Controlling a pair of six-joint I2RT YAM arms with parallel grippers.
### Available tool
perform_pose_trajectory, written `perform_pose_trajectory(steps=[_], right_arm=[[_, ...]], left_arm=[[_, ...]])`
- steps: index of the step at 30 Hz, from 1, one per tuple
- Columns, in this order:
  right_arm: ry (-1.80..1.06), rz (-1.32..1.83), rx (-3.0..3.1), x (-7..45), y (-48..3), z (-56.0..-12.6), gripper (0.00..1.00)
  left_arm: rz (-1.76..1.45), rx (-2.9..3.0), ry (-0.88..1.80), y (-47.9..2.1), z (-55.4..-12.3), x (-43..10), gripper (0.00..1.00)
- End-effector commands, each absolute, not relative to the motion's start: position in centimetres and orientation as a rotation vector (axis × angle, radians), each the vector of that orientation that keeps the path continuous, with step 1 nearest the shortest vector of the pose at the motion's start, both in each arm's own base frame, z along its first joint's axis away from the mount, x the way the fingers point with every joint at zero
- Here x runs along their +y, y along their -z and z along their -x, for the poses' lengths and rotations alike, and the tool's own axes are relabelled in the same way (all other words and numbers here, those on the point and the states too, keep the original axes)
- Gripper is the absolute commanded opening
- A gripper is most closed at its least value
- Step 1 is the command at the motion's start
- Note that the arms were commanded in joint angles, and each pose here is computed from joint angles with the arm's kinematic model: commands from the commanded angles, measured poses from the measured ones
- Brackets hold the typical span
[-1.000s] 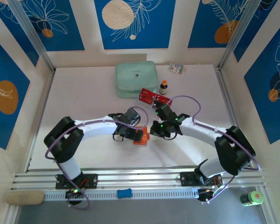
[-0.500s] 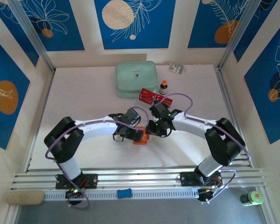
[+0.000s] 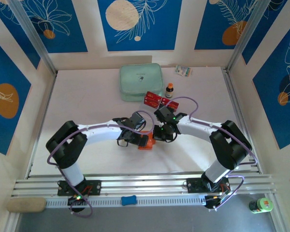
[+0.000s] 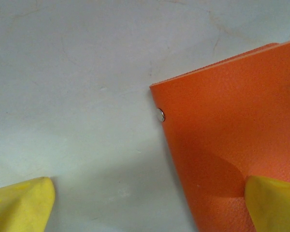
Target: Put the credit cards into the card holder
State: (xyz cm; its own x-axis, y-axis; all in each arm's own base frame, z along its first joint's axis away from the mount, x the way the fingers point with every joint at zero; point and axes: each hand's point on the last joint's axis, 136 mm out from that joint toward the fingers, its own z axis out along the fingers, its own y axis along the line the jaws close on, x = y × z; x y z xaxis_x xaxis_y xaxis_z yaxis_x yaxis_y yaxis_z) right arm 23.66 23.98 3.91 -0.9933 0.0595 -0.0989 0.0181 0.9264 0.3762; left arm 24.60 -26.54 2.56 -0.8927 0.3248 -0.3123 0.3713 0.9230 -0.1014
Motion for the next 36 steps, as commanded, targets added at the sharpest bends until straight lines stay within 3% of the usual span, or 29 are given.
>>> perform_pose_trajectory(steps=[1, 18, 36], right_arm=[[-0.670, -0.033, 2.949, 25.1, -5.2, -23.7, 0.00], [-0.839, -0.053, 2.983, 28.2, -3.5, -23.6, 0.00], [-0.658, -0.088, 3.091, 25.7, -0.3, -21.6, 0.00]], left_arm=[[-0.532, 2.835, 0.101, -1.1, -24.0, -24.9, 1.00], [-0.524, 2.832, 0.119, -1.2, -23.9, -25.1, 1.00], [-0.378, 2.762, 0.237, -5.7, -26.0, -25.5, 1.00]])
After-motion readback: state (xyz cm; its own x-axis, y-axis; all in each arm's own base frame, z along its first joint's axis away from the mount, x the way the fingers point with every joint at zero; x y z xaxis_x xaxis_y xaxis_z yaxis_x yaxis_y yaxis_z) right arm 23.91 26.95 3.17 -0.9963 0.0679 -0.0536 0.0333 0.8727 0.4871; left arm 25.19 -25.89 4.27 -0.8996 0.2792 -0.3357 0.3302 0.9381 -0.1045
